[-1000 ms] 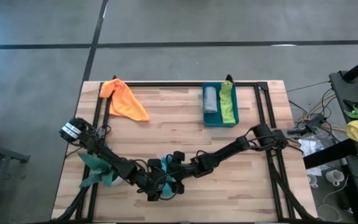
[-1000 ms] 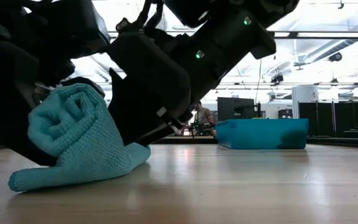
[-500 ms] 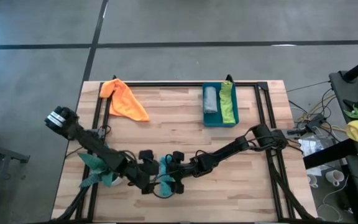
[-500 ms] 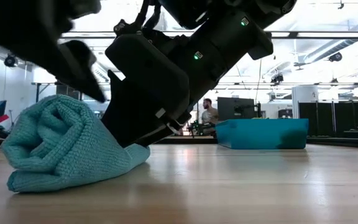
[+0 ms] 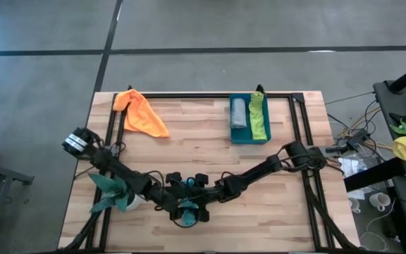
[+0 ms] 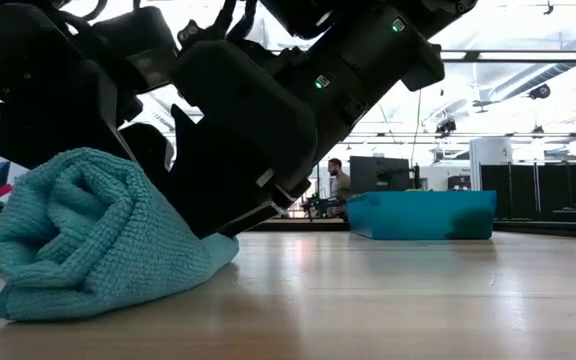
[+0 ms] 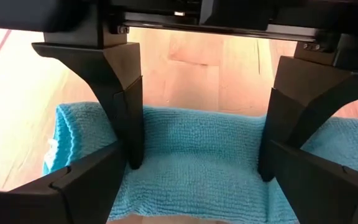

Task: Roll microfiber towels into tight, uniform cylinder then place into a basket
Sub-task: Roll the blue towel

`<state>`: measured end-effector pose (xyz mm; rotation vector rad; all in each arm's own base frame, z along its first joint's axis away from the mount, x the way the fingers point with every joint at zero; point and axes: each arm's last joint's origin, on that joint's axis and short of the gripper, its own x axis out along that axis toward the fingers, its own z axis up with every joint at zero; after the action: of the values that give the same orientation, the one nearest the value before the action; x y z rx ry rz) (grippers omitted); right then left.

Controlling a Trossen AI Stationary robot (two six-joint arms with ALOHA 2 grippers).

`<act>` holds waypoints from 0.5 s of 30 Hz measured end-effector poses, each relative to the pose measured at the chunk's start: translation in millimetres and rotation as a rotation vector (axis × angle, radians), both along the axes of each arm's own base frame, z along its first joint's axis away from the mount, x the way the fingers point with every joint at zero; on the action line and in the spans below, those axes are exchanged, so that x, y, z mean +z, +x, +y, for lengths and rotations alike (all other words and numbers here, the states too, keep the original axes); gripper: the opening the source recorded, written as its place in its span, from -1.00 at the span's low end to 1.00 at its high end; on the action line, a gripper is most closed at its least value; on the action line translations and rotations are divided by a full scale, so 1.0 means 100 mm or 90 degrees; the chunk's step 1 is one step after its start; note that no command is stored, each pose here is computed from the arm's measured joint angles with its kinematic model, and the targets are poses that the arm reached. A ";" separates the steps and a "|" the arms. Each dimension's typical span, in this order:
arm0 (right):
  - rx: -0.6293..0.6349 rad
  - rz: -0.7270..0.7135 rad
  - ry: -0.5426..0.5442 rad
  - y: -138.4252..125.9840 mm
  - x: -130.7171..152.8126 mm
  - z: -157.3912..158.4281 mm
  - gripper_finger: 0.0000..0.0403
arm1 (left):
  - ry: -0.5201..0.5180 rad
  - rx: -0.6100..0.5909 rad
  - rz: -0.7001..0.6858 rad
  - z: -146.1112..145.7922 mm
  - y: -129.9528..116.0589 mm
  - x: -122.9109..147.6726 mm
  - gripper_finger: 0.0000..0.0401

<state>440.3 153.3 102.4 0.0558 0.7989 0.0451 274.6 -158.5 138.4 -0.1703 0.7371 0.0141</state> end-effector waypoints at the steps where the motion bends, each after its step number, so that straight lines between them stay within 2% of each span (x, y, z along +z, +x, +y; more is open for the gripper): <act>1: 0.000 0.000 0.001 0.00 0.00 0.00 0.84 | 0.000 -0.001 0.000 -0.01 0.00 0.00 0.88; 7: 0.000 0.004 0.000 0.00 0.00 -0.02 0.84 | -0.004 0.006 0.002 -0.01 -0.03 -0.03 0.88; 15: 0.032 0.004 -0.007 0.00 0.05 -0.03 0.84 | 0.026 0.019 0.024 0.10 -0.16 -0.30 0.88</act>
<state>440.2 150.5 107.4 0.0257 0.8065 0.0876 259.0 -148.6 108.1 -0.1416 0.7711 0.0607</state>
